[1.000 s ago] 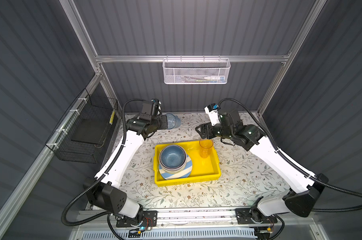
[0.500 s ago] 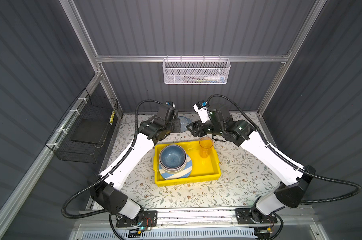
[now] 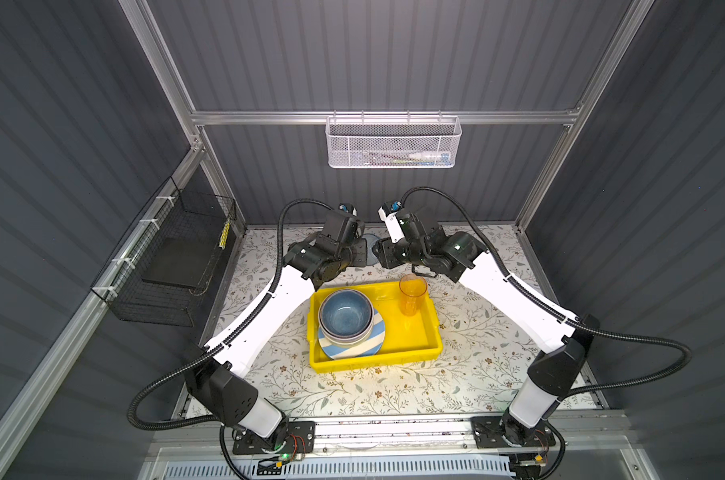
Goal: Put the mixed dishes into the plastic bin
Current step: 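Close the right gripper on the pale blue cup while the left gripper releases it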
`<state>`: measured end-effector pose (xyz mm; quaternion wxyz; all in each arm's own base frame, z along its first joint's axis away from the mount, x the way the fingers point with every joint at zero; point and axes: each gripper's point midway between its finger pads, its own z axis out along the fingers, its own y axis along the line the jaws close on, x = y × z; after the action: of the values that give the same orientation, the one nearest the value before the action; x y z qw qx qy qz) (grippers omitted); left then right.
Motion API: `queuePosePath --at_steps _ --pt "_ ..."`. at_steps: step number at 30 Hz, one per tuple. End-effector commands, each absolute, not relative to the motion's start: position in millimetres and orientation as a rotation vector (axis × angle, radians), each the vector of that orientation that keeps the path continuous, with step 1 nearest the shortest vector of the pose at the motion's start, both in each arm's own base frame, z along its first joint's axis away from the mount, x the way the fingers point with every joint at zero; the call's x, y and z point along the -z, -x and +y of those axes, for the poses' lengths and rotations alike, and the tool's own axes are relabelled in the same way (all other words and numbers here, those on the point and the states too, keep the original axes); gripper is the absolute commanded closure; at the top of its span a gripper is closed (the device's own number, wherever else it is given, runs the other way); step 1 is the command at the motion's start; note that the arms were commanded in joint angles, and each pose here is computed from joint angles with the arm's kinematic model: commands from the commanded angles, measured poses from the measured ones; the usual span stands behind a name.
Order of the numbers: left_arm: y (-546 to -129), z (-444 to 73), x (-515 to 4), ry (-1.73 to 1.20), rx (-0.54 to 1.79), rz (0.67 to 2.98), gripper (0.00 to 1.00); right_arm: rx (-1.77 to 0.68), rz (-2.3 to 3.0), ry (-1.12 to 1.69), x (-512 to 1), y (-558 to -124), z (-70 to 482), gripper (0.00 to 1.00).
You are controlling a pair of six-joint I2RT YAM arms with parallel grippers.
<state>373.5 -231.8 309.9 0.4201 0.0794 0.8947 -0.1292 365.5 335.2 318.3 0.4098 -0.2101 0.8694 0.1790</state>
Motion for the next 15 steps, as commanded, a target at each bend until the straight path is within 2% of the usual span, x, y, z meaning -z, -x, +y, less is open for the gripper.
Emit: queuePosePath --at_steps 1,6,15 --pt "-375.3 -234.5 -325.9 -0.186 0.343 2.196 1.0 -0.352 2.199 0.533 -316.7 -369.4 329.8 0.52" --pt "-374.1 -236.7 -325.1 -0.208 0.344 2.196 1.0 -0.257 2.215 0.553 -304.5 -375.4 329.9 0.6" --pt "-372.4 -242.6 -315.8 -0.245 0.356 2.229 0.99 -0.256 2.224 0.548 -298.1 -378.1 332.8 0.87"
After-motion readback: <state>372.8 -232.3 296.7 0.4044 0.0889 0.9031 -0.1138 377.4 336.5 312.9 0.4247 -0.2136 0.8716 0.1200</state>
